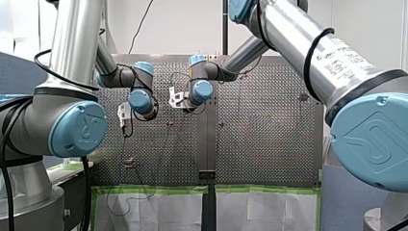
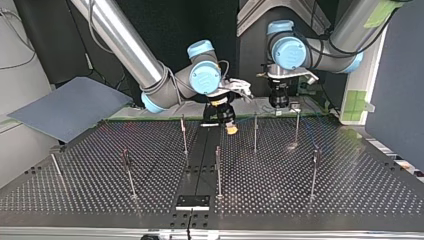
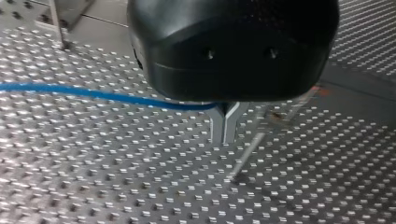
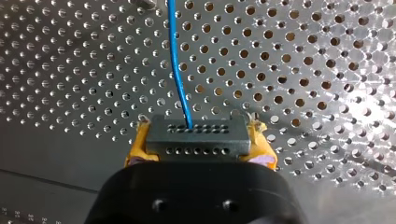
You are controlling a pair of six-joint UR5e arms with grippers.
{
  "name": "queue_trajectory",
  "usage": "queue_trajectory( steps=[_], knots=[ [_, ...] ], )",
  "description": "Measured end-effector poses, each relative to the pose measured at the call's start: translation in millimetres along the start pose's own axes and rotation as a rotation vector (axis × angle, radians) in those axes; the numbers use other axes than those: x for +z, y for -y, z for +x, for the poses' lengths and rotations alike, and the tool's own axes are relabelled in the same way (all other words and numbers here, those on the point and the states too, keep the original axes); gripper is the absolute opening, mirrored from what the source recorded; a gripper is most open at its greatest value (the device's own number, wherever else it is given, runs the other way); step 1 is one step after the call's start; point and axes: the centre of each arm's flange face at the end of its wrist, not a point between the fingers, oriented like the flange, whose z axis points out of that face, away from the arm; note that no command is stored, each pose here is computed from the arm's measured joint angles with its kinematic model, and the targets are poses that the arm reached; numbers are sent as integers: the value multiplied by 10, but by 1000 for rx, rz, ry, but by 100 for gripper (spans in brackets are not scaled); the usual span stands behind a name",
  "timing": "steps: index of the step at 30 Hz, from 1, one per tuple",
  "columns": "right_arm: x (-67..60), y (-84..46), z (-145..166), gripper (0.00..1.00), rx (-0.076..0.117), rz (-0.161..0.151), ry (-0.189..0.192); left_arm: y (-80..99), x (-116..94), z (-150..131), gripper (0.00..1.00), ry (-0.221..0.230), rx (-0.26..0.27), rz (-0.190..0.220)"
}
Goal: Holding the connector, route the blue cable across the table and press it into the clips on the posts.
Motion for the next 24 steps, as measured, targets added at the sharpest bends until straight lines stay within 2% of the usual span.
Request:
queue_trajectory(
  steps=[5,10,13,17,24],
  knots=[
    [-17,14,-85,0,-6,15,14,-69,-37,330,0,-42,6,0],
    [-74,44,-308,0,-14,50,55,-111,-35,564,0,-68,-5,14],
    [-109,47,-438,0,-18,64,80,-110,-2,598,0,-57,-17,30],
    [-123,31,-520,0,-15,79,94,-96,41,585,0,-32,-38,52],
    [-77,-101,-546,0,4,67,93,-99,135,616,0,-25,-52,76]
  ],
)
